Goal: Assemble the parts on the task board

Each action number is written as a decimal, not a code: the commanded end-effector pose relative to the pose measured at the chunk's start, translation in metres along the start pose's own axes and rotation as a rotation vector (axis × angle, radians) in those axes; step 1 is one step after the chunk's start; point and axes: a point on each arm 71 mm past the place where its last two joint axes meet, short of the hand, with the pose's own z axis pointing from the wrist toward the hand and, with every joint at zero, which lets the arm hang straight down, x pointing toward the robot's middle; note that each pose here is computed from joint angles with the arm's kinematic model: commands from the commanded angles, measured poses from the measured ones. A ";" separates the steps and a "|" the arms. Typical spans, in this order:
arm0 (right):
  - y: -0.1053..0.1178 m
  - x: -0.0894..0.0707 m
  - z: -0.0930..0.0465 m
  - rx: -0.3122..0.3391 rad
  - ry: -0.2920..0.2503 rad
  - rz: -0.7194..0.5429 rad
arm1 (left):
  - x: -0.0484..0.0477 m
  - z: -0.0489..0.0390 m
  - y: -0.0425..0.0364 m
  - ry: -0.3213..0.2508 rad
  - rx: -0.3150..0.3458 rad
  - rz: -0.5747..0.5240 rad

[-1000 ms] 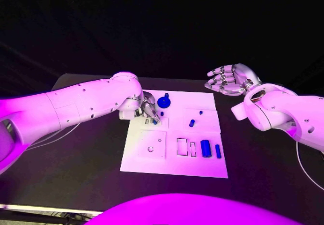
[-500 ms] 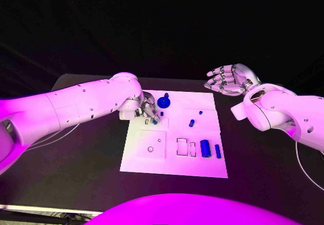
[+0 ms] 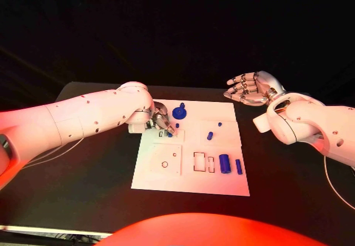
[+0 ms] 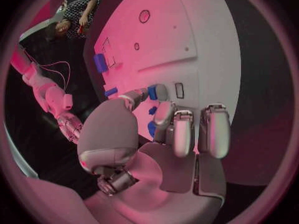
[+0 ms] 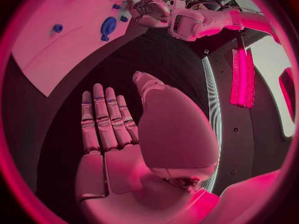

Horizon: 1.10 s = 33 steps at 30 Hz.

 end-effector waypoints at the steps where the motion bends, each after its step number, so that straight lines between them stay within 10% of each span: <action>1: 0.000 0.001 0.000 -0.011 0.006 0.001 | 0.0008 -0.0012 0.0007 -0.015 0.005 0.010; 15: -0.002 0.000 0.000 -0.006 0.006 0.000 | -0.0183 -0.0208 0.0018 -0.076 0.042 -0.036; 25: -0.005 -0.003 0.000 0.000 -0.003 -0.004 | -0.0672 -0.0494 0.0062 -0.194 0.049 -0.081; 33: -0.005 -0.004 -0.001 -0.001 -0.004 -0.004 | -0.0906 -0.0475 0.0137 -0.260 0.004 -0.084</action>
